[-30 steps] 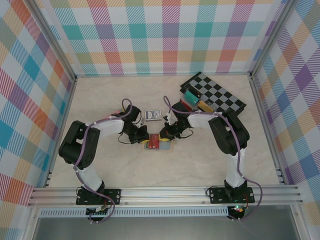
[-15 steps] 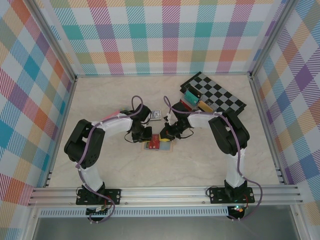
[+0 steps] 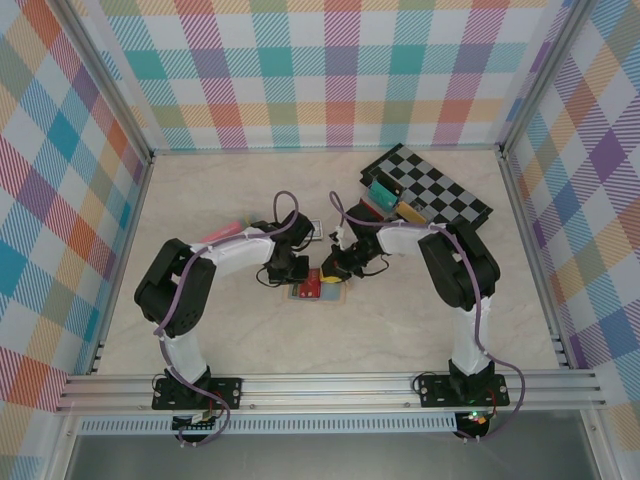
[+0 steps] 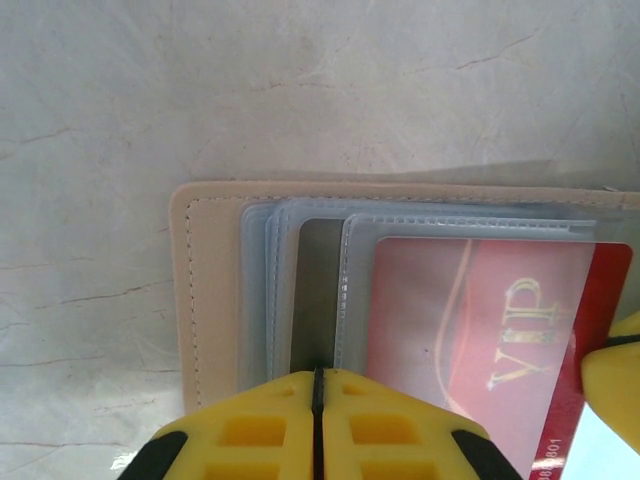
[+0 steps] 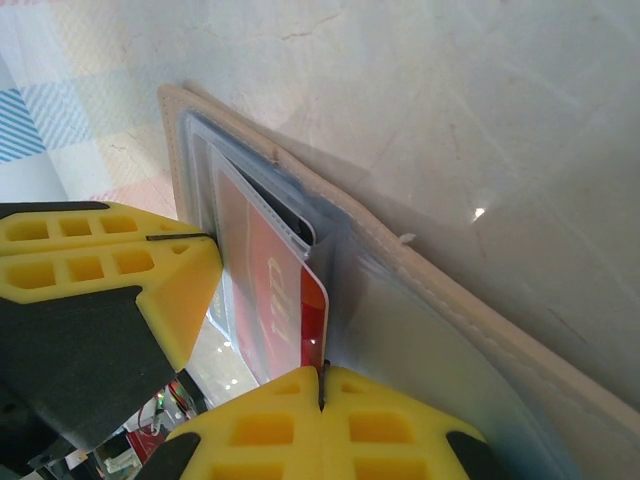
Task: Take the credit cards out of the card holder
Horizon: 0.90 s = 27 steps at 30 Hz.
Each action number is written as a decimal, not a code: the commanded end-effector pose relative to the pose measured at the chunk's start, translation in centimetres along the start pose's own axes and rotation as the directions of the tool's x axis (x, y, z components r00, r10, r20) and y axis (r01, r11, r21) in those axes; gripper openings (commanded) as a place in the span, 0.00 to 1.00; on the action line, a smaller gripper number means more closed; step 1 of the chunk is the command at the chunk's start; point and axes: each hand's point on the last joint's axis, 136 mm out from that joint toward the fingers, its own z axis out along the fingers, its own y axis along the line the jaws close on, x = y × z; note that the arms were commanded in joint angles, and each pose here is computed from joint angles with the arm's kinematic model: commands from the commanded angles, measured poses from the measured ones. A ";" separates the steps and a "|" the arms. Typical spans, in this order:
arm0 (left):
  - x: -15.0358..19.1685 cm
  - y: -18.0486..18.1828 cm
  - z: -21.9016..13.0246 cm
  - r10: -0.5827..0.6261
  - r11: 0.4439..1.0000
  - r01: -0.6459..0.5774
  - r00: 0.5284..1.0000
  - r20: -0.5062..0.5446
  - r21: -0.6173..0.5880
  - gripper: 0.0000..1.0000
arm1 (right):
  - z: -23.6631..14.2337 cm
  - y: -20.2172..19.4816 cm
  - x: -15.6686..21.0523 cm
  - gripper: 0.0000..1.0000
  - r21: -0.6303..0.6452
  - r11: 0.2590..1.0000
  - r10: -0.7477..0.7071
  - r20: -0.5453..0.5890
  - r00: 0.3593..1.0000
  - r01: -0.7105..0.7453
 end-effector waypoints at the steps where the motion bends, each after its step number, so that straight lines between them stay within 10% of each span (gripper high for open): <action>1: 6.8 8.4 5.1 -0.031 0.938 -0.055 0.970 -0.241 -0.341 0.08 | -1.4 1.5 0.2 0.00 -0.030 0.999 -0.033 -0.005 0.999 0.033; 8: 6.3 7.6 5.2 -0.035 0.950 -0.039 0.973 -0.229 -0.310 0.07 | -1.5 1.2 0.3 0.00 -0.037 0.999 -0.025 -0.007 1.000 0.025; 16: 6.3 7.1 5.6 -0.040 0.957 -0.029 0.972 -0.233 -0.288 0.07 | -0.5 1.0 0.2 0.28 -0.048 0.999 -0.008 -0.022 1.000 0.007; 27: 6.4 7.0 5.7 -0.043 0.960 -0.024 0.971 -0.234 -0.279 0.07 | 0.8 1.2 0.1 0.23 -0.064 0.998 -0.010 -0.035 0.999 0.008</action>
